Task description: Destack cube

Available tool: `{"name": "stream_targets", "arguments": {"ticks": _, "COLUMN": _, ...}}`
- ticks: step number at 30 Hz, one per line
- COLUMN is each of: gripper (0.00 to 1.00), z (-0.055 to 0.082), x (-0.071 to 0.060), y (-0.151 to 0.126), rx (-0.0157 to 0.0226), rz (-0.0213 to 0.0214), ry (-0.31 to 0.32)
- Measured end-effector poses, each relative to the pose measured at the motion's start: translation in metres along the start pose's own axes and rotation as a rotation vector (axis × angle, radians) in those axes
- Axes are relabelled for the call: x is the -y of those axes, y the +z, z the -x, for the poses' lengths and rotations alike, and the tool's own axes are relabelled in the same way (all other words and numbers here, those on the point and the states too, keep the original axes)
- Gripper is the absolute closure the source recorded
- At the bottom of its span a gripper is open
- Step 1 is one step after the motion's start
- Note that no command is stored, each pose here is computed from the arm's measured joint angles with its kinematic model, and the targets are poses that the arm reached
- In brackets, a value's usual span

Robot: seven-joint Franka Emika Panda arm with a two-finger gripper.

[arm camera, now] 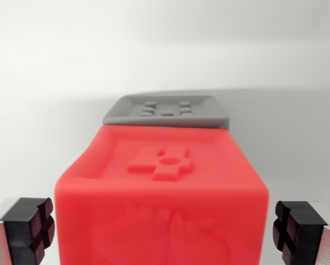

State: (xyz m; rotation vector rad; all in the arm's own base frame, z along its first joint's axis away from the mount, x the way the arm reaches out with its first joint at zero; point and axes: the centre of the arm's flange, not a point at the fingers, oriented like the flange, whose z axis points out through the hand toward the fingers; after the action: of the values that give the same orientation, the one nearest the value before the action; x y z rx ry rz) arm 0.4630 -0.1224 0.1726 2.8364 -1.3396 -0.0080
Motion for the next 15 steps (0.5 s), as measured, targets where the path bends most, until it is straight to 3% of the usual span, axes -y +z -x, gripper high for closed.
{"name": "stream_targets", "arguments": {"ticks": 4, "gripper": 0.0, "z": 0.0001, "x": -0.0002, "y": 0.0038, "rx": 0.0006, "rz": 0.0005, "ry": -0.001}}
{"name": "stream_targets", "arguments": {"ticks": 5, "gripper": 1.0, "z": 0.0001, "x": -0.0001, "y": 0.004, "rx": 0.0005, "rz": 0.0002, "ry": -0.001}}
{"name": "stream_targets", "arguments": {"ticks": 15, "gripper": 1.0, "z": -0.0002, "x": 0.0, "y": 0.0038, "rx": -0.0002, "rz": -0.0008, "ry": -0.001}}
